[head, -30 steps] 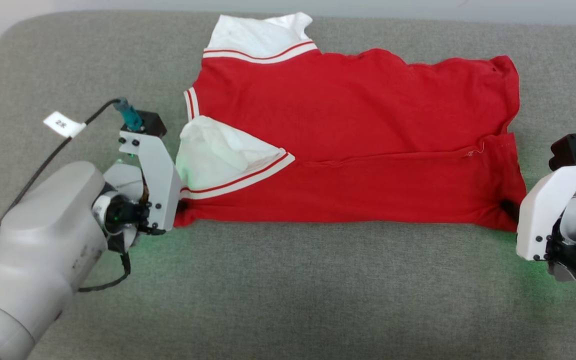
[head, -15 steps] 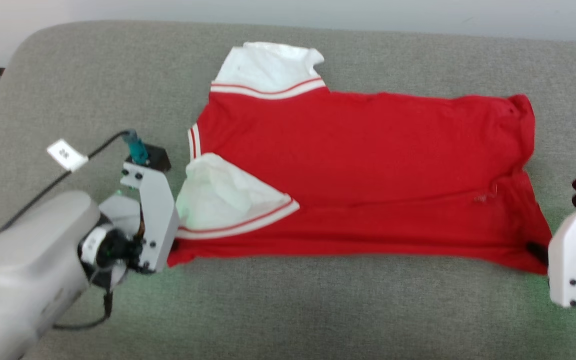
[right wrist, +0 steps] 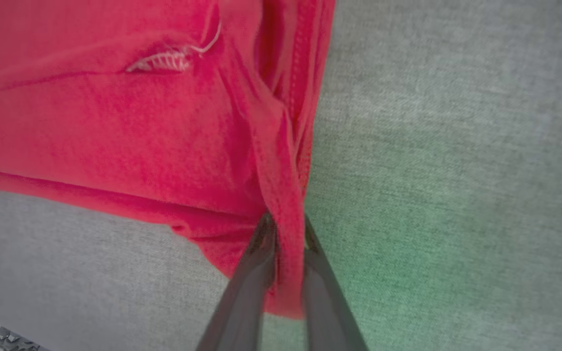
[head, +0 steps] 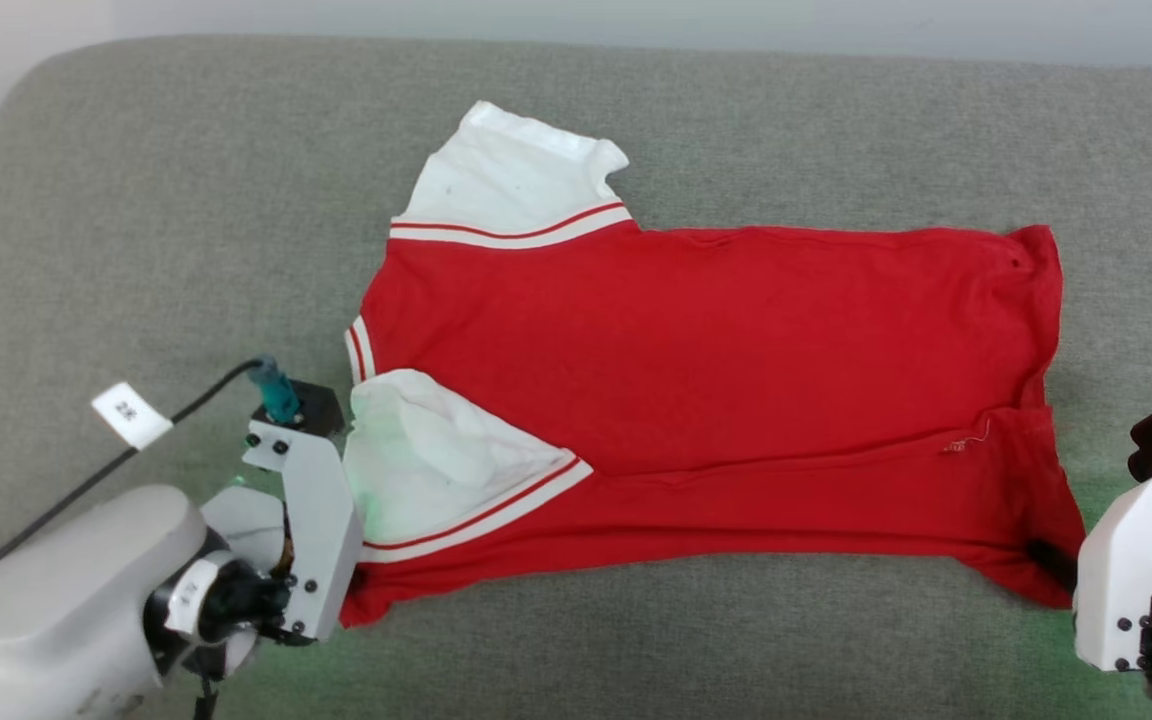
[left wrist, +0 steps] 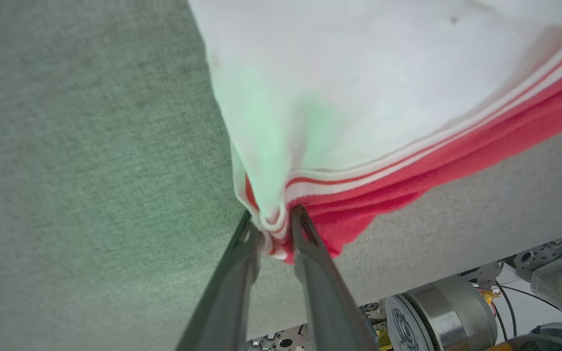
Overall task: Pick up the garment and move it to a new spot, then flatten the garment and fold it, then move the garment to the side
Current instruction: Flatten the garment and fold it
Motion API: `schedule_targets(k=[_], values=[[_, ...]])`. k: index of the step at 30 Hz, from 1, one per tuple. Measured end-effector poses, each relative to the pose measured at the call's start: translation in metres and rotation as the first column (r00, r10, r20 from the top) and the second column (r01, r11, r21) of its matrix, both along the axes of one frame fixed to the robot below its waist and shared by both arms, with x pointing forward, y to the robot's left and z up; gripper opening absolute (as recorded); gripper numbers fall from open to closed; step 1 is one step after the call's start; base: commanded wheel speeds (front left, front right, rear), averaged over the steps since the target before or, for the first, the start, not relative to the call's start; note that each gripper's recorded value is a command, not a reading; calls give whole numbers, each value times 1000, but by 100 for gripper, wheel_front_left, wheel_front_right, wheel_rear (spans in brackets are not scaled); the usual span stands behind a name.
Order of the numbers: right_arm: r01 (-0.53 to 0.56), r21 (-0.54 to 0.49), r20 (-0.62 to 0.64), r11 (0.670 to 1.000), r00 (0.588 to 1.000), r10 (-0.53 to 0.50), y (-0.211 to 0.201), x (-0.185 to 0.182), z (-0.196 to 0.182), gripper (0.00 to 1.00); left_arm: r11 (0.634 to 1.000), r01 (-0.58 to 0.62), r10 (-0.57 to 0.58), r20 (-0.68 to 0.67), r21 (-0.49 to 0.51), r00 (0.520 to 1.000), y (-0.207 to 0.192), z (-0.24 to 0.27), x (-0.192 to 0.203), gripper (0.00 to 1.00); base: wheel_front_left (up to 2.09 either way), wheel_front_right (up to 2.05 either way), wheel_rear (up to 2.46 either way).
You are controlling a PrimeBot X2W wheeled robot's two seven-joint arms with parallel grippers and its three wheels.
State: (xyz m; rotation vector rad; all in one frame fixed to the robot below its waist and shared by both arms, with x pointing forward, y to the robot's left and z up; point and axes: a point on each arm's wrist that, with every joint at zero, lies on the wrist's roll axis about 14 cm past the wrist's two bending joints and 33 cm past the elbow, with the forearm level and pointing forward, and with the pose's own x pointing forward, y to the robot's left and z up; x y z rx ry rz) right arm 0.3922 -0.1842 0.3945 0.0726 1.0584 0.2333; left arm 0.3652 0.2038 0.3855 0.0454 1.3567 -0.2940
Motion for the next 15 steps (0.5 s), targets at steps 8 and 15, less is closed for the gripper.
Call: schedule_targets(k=[8,15], values=[[20,27,104,999,994,-22,3,13,16,100,999,-17,14,95,28,995,9,29,30,100,0,0,0],[53,67,324,996,943,-72,0,38,59,100,999,-6,-4,217,45,976,8,68,75,100,0,0,0]])
